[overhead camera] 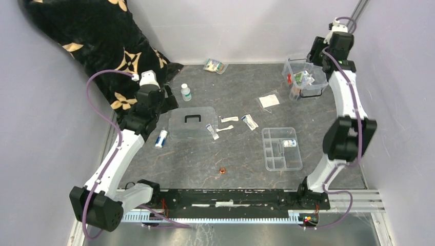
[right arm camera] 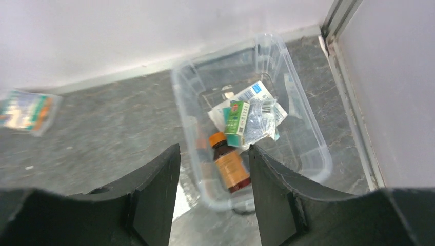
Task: Organize the medicine kit
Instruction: Place the medical item at the medicine box, then pick up the medical item at the center of the board.
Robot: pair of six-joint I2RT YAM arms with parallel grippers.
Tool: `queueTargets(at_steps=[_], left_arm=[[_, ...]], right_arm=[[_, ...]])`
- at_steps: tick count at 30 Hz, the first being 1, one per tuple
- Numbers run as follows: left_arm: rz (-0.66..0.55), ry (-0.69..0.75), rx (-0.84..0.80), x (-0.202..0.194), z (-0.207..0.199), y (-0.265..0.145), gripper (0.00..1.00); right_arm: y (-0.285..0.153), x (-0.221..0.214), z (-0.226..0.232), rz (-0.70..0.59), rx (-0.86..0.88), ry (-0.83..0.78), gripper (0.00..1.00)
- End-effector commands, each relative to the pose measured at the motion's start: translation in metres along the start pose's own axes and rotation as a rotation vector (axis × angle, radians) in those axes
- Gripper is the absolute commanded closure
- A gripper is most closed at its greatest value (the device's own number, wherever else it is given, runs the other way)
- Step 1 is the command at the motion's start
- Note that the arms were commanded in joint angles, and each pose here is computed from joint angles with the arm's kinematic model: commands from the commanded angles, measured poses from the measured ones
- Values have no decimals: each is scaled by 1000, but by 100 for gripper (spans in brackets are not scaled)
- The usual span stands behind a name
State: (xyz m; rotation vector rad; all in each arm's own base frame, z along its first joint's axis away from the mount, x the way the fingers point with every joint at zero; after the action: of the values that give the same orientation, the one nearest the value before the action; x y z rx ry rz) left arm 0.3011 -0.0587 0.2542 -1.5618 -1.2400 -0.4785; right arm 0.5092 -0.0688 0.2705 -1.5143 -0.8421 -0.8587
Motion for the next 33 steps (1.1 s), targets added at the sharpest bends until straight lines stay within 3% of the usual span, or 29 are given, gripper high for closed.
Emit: queueTargets(at_steps=[1, 7, 15, 22, 33], left_arm=[[-93, -38, 64, 15, 12, -13, 7], [29, -25, 187, 1, 28, -26, 7], [176, 102, 315, -29, 51, -13, 13], [380, 217, 398, -76, 70, 21, 17], [577, 312, 512, -114, 99, 46, 34]], right_arm=[[-80, 24, 19, -195, 89, 63, 42], [-126, -47, 76, -164, 258, 43, 41], [-183, -141, 174, -44, 601, -114, 37], [-216, -209, 177, 37, 698, -157, 35], [-230, -214, 173, -2, 729, -192, 32]])
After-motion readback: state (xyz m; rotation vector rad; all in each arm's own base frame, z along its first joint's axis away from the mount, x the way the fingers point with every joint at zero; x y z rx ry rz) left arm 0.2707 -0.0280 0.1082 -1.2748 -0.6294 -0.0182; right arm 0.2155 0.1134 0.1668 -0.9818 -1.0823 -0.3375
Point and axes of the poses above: each gripper's point midway between its finger pads, its own y axis out along the fingers, its own z axis along the line the jaws close on, x = y × z, the point moved 5 cm from there along -y, back along the fingers, and after that the axes turned 14 degrees about -y, right-handed, at the moved point
